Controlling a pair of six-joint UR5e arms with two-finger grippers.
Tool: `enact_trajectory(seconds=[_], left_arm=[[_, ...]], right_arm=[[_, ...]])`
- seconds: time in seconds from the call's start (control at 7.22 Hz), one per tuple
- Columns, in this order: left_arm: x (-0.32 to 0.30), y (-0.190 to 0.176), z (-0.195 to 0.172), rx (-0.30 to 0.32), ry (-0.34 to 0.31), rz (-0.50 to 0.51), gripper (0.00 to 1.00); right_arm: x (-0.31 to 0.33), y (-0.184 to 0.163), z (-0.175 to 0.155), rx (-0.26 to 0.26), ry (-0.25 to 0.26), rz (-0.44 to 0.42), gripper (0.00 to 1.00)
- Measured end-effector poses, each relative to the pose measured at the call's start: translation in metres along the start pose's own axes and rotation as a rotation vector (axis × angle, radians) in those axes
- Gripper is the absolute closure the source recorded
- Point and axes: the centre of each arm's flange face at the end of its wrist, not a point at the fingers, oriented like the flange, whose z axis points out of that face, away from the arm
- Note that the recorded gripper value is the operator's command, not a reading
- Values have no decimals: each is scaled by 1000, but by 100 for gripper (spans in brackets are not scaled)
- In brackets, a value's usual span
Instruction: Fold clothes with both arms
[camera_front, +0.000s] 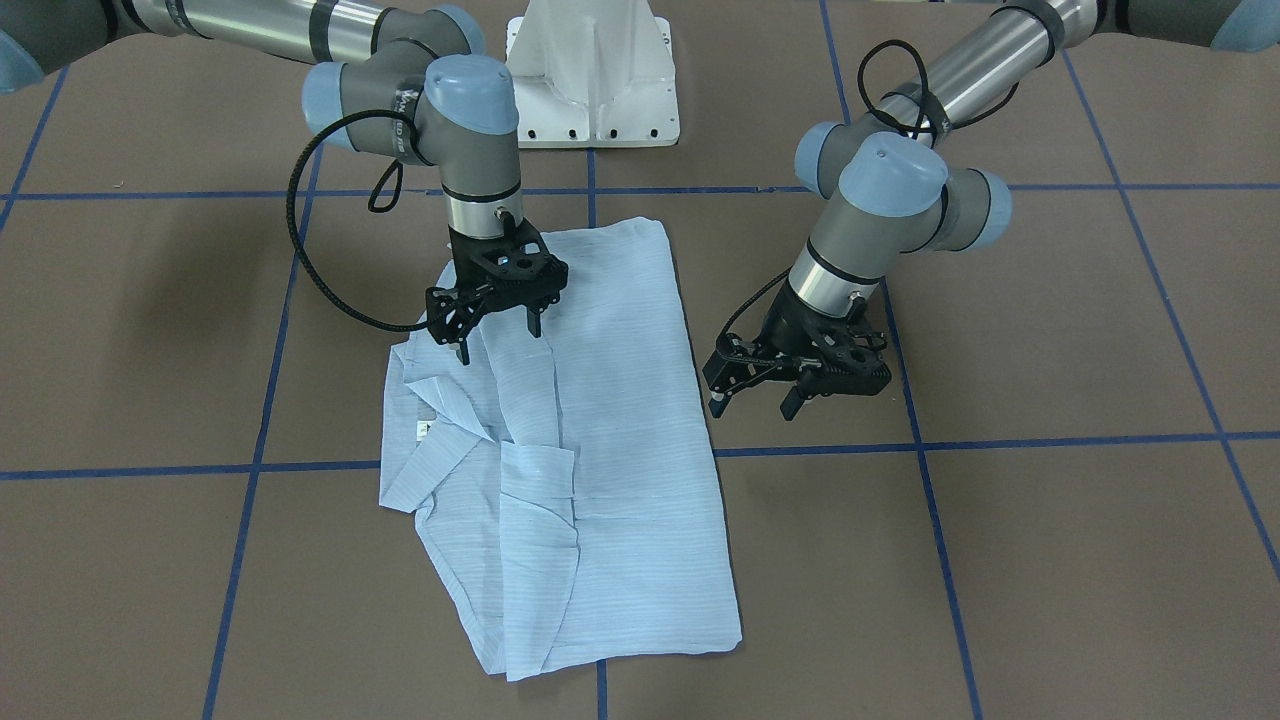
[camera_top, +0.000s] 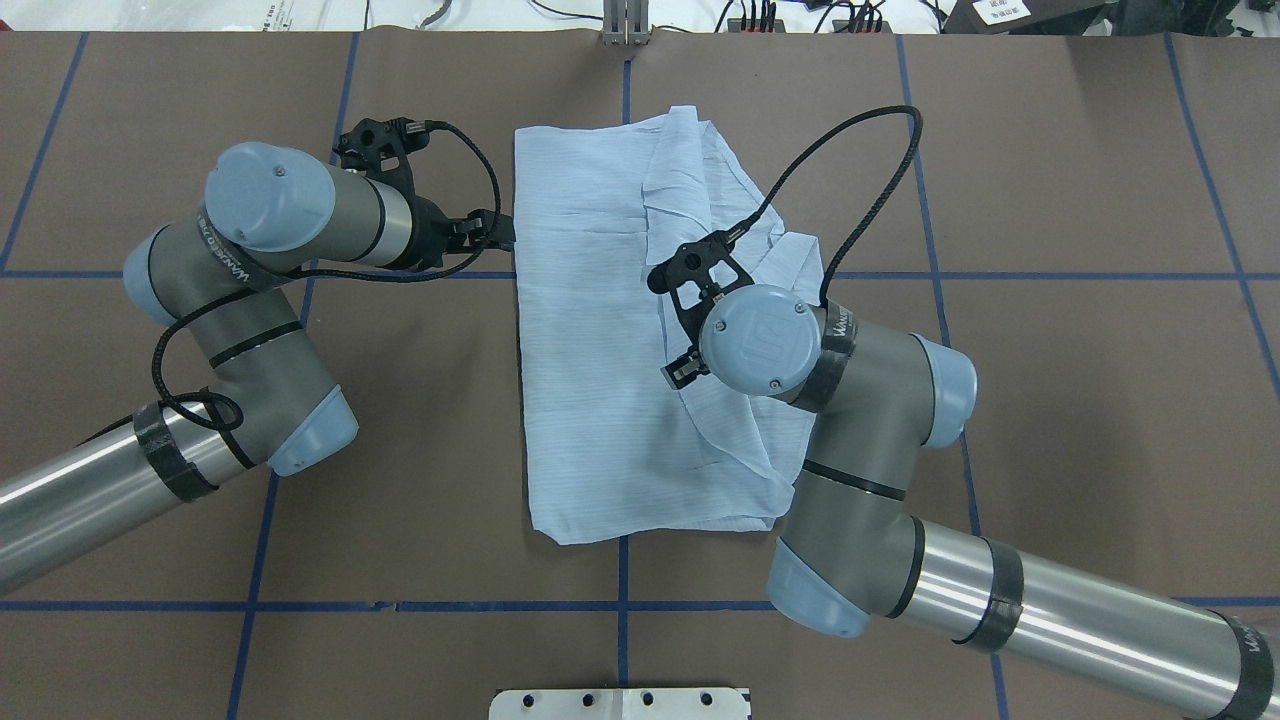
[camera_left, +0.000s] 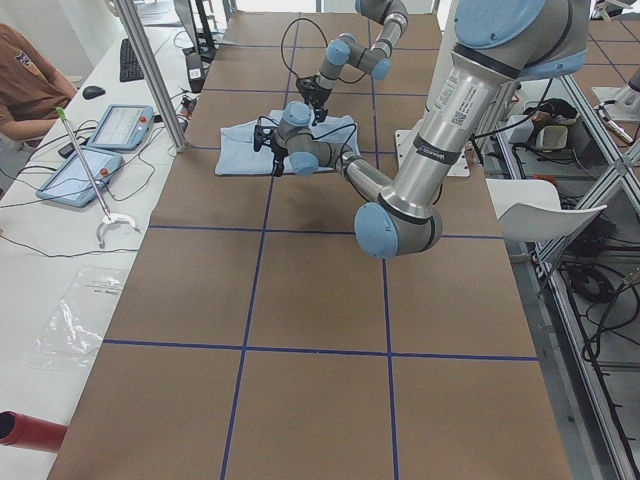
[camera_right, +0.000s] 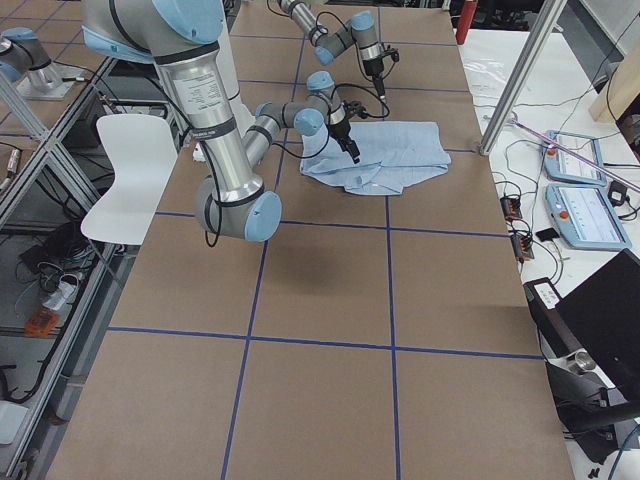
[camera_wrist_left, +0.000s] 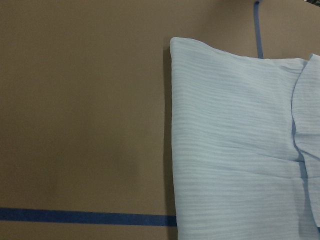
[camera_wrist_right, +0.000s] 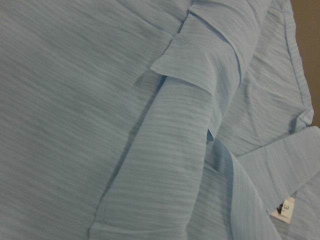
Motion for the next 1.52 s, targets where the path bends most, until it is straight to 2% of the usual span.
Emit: enact_trajectory(seconds=[0.55, 0.97, 1.52], left_arm=[[-4, 0, 3, -1, -3, -1, 0], [1, 0, 4, 2, 16, -3, 0], [-2, 2, 8, -2, 10, -4, 0]], right_arm=[[-25, -15, 21, -24, 20, -12, 0], [-37, -10, 44, -12, 8, -23, 0], [-33, -6, 45, -7, 0, -28, 0]])
